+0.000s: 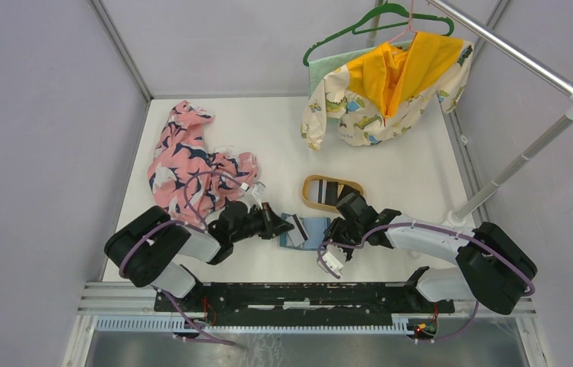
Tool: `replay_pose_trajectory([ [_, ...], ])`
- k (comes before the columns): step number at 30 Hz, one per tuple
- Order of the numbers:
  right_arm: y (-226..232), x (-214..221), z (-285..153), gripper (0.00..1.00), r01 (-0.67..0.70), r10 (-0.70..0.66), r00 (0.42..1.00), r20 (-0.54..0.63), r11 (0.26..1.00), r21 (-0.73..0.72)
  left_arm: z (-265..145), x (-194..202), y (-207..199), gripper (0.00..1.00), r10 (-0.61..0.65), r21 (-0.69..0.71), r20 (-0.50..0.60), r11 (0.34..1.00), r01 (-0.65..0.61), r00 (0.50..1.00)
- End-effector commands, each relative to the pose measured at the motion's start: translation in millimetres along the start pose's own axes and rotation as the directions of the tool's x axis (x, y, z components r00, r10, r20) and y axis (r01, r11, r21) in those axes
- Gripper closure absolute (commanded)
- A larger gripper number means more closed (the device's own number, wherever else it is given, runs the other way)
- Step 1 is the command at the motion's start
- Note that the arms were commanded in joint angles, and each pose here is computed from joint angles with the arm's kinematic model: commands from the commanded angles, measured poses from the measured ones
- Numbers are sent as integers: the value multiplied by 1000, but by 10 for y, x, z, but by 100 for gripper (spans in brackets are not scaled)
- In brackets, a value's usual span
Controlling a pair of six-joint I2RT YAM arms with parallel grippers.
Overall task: Put the credit cards into the card holder
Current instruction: Insert the credit card into the card holder.
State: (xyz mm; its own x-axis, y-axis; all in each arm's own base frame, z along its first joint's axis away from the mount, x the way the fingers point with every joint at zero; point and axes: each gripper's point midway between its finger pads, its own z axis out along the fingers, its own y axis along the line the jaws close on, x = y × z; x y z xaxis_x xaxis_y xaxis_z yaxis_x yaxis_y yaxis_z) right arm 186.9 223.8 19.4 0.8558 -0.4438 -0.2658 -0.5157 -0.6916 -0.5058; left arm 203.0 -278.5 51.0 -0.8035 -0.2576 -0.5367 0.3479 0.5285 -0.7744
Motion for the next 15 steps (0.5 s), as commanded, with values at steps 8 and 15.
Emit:
replay_pose_trajectory([
  [8,347,16,49,58,-35,33,999,-13,993,-113,37,47,82,98,-42,-43,-41,998,40,998],
  [15,340,10,52,58,-29,28,1000,-15,993,-114,86,122,166,98,-47,-97,-110,995,36,993],
])
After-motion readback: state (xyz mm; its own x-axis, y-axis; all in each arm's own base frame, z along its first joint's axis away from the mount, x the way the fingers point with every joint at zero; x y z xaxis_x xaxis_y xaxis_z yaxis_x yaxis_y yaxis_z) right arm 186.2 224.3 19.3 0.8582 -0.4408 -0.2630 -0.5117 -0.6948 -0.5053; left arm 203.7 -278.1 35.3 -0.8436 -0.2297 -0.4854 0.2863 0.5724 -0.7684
